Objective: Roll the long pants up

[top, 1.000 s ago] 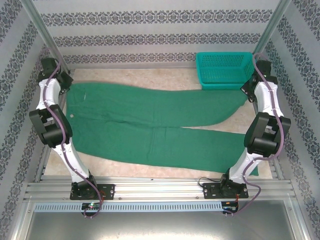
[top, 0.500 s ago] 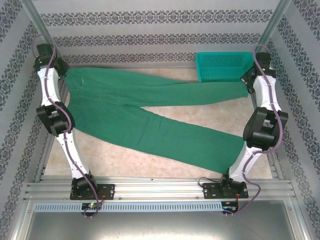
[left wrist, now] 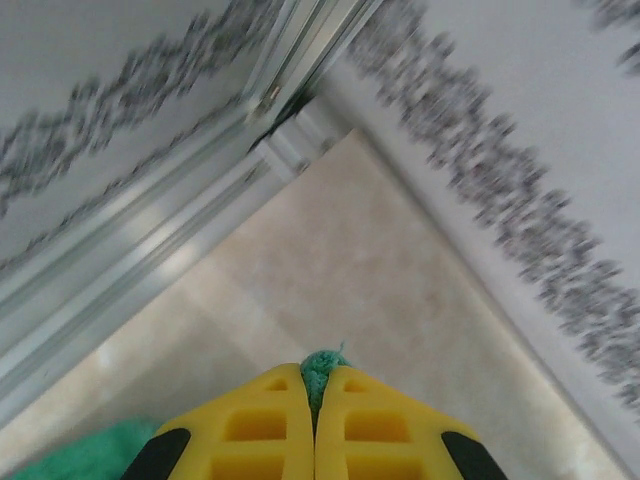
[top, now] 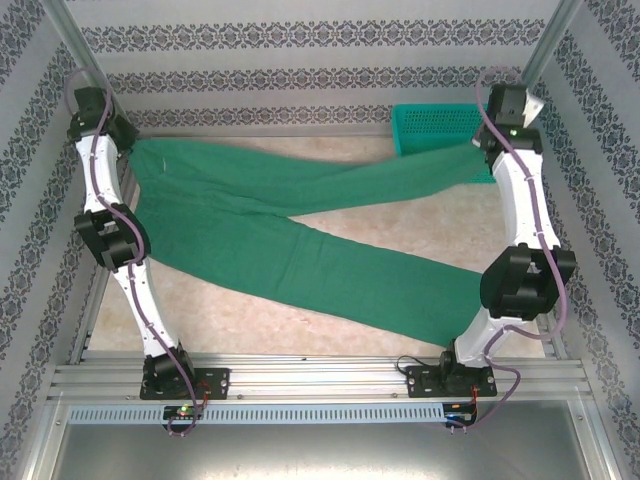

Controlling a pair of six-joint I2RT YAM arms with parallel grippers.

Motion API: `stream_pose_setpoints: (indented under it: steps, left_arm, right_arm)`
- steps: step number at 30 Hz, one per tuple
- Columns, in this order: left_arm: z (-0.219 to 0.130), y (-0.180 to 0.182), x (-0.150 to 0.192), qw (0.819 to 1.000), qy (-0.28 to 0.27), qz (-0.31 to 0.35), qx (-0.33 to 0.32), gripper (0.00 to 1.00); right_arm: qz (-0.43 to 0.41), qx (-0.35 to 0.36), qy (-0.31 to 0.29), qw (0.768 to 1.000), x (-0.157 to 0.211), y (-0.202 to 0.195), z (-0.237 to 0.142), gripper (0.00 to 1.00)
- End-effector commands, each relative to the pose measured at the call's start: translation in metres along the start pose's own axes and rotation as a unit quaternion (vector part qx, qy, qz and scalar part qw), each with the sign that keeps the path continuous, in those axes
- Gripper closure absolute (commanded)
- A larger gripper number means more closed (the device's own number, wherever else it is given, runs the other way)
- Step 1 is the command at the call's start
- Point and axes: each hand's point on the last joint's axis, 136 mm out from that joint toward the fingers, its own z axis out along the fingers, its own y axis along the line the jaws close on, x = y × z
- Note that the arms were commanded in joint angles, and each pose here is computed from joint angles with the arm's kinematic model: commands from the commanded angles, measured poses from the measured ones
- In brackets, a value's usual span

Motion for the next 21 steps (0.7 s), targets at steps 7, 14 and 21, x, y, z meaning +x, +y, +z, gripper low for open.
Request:
stream_pose_setpoints:
  steps: [7,14,21]
  left_arm:
    - [-0.019,0.011,-0.019,0.999,-0.031,-0.012,-0.034,1.0]
    - [-0.04,0.023,-0.043,0.998,-0.056,-0.025,-0.034,1.0]
    - [-0.045,0.034,-0.013,0.999,-0.01,-0.012,-0.044,1.0]
  right_arm:
    - [-0.036,0.057,-0.045,0.997,-0.05,-0.005,-0.004,1.0]
    - [-0.053,0.057,-0.042,0.996,-0.063,0.006,0.001,1.0]
    - [-0.035,0.03,-0.002,0.999,0.02,-0.018,-0.02,1.0]
